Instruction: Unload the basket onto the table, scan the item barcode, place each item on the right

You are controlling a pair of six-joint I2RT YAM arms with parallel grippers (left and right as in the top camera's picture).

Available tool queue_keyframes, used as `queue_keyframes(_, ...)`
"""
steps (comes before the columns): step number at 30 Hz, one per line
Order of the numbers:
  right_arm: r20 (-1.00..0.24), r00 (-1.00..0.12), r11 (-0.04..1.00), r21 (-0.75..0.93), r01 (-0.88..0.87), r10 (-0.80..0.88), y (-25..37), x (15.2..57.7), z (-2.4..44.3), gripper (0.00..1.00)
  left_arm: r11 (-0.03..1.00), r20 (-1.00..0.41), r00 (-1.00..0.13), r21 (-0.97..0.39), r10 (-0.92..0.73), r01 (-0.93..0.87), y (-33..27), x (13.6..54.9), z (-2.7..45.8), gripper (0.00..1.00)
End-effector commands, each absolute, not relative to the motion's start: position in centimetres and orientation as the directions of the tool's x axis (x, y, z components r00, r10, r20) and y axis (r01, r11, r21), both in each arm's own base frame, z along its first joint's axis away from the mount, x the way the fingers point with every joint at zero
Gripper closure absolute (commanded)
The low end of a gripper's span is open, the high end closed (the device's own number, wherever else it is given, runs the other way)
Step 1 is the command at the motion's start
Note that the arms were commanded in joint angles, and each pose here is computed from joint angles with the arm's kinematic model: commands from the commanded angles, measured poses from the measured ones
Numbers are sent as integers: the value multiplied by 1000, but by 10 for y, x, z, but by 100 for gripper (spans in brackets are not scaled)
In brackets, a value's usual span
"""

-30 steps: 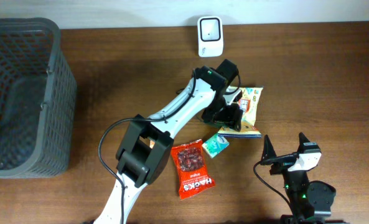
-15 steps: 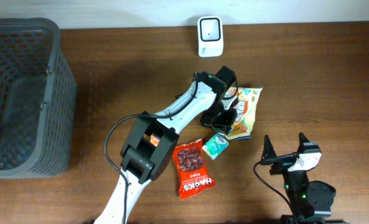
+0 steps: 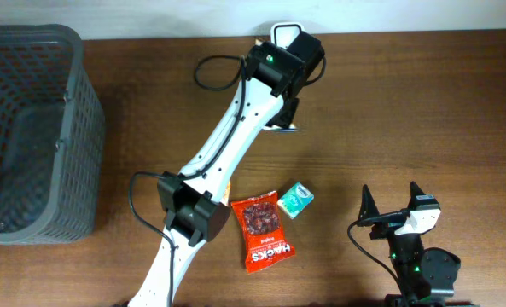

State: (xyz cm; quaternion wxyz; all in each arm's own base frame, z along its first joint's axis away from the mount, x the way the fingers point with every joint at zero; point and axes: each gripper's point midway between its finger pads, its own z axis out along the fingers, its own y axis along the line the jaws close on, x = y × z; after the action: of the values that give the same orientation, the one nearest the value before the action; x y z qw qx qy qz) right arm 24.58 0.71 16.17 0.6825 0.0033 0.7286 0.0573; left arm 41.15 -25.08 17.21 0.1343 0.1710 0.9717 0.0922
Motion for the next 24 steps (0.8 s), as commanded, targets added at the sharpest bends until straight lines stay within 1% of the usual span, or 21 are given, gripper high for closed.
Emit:
queue_keyframes(1, -994, -75, 993, 89, -75, 83, 8, 246, 158, 1, 851, -353, -868, 508, 350, 136, -202, 441, 209, 100)
queue_keyframes(2, -994, -75, 993, 89, -75, 83, 8, 246, 158, 1, 821, -389, -855, 567, 343, 71, -191, 447, 219, 100)
queue_keyframes(5, -994, -75, 993, 89, -75, 83, 8, 246, 158, 1, 772, -422, -843, 636, 334, -13, -170, 457, 233, 100)
queue_keyframes(10, -994, -75, 993, 89, -75, 83, 8, 246, 158, 1, 814, -385, -869, 581, 311, 34, -176, 455, 213, 100)
queue_keyframes(12, -994, -76, 993, 89, -75, 83, 8, 246, 158, 1, 815, -380, -871, 578, 311, 38, -177, 455, 211, 100)
queue_keyframes(13, -994, -76, 993, 89, -75, 83, 8, 246, 158, 1, 799, -389, -866, 600, 314, 21, -172, 458, 215, 99)
queue_keyframes(16, -994, -76, 993, 89, -75, 83, 8, 246, 158, 1, 687, -432, -843, 719, 321, -106, -134, 472, 242, 99)
queue_keyframes(17, -994, -75, 993, 89, -75, 83, 8, 246, 158, 1, 681, -432, -849, 722, 304, -124, -123, 475, 242, 99)
queue_keyframes(19, -994, -75, 993, 89, -75, 83, 8, 246, 158, 1, 698, -424, -868, 703, 259, -135, -106, 479, 237, 100)
queue_keyframes(22, -994, -75, 993, 89, -75, 83, 8, 246, 158, 1, 790, -389, -901, 606, 190, -95, -104, 478, 216, 99)
queue_keyframes(23, -994, -75, 993, 89, -75, 83, 8, 246, 158, 1, 845, -363, -916, 531, 170, -53, -117, 473, 203, 91)
queue_keyframes(24, -994, -76, 993, 89, -75, 83, 8, 246, 158, 1, 895, -332, -930, 446, 156, -9, -134, 467, 192, 90)
